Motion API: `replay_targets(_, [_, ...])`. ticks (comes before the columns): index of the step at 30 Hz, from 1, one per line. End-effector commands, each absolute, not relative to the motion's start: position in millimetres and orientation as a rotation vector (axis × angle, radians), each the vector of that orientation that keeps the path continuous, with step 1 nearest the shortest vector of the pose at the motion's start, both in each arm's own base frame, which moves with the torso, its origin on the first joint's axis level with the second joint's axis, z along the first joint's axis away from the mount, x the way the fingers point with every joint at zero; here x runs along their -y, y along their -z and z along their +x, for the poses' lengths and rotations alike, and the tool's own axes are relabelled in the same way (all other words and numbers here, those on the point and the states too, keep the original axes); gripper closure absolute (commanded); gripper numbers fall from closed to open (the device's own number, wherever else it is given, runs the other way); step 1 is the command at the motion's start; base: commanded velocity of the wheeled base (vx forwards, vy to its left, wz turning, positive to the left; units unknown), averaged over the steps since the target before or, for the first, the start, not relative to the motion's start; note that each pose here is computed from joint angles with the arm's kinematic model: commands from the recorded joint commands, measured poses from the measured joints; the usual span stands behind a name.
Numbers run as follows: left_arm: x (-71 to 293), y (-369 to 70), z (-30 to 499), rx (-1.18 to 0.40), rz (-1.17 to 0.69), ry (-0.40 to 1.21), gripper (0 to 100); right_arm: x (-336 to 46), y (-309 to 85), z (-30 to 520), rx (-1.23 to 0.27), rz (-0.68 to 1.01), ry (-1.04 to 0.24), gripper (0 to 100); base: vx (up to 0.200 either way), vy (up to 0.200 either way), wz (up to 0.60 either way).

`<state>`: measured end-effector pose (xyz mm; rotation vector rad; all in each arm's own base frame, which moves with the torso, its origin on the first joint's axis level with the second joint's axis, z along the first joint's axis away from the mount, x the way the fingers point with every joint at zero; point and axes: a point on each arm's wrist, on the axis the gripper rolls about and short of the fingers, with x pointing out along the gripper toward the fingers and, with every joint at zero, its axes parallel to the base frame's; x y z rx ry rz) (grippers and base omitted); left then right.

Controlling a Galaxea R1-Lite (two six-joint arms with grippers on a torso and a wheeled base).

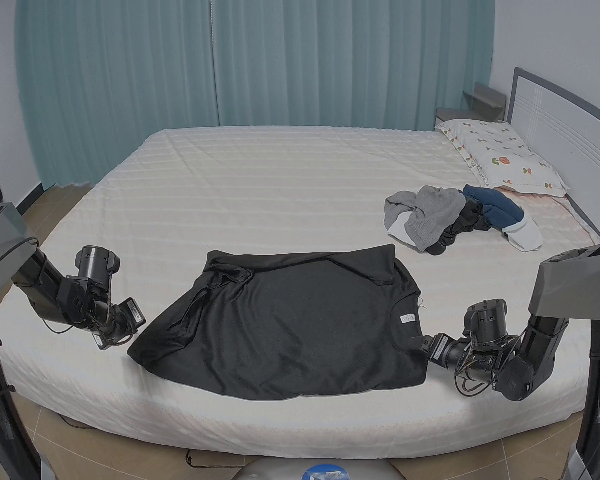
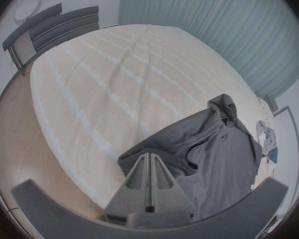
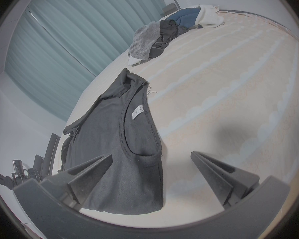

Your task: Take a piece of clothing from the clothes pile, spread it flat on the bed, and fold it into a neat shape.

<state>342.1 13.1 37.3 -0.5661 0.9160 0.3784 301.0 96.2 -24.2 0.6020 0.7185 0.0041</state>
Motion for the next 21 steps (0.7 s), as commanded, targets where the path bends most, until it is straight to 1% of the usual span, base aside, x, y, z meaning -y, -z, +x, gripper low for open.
replay_targets(1, [-8.9, -39.8, 341.2, -0.901, -0.592, -0.344, 100, -98.0, 18.2, 298.1, -0.710, 0.601, -0.016, 0, 0.000, 0.000, 0.00])
replay_targets(2, [-7.5, -39.1, 340.5, -0.901, -0.597, -0.329, 100, -97.8, 17.2, 297.4, -0.709, 0.602, -0.016, 0, 0.000, 0.000, 0.00])
replay_targets(3, [-7.5, -38.8, 340.2, -0.900, -0.597, -0.327, 0, -97.7, 16.9, 297.1, -0.709, 0.602, -0.016, 0, 0.000, 0.000, 0.00])
replay_targets(4, [-7.5, -38.8, 340.2, -0.900, -0.597, -0.327, 0, -97.7, 16.9, 297.1, -0.709, 0.602, -0.016, 0, 0.000, 0.000, 0.00])
replay_targets(8, [-2.9, -34.2, 343.1, -0.873, -0.639, -0.224, 0, -99.6, 17.2, 295.1, -0.717, 0.598, -0.021, 0, 0.000, 0.000, 0.00])
replay_targets(11, [-2.2, -26.2, 345.6, -0.870, -0.649, -0.186, 0, -99.5, 17.4, 294.9, -0.719, 0.592, -0.022, 0, 0.000, 0.000, 0.00])
replay_targets(16, [3.2, -8.3, 353.8, -0.878, -0.620, -0.184, 0, -99.3, 19.7, 294.3, -0.727, 0.574, -0.024, 0, 0.000, 0.000, 0.00])
replay_targets(19, [5.4, -5.7, 355.3, -0.861, -0.593, -0.186, 0, -99.3, 20.6, 294.3, -0.729, 0.569, -0.024, 0, 0.000, 0.000, 0.00])
replay_targets(21, [5.2, -0.6, 356.1, -0.840, -0.542, -0.194, 0, -99.8, 21.4, 294.4, -0.731, 0.566, -0.026, 0, 0.000, 0.000, 0.00])
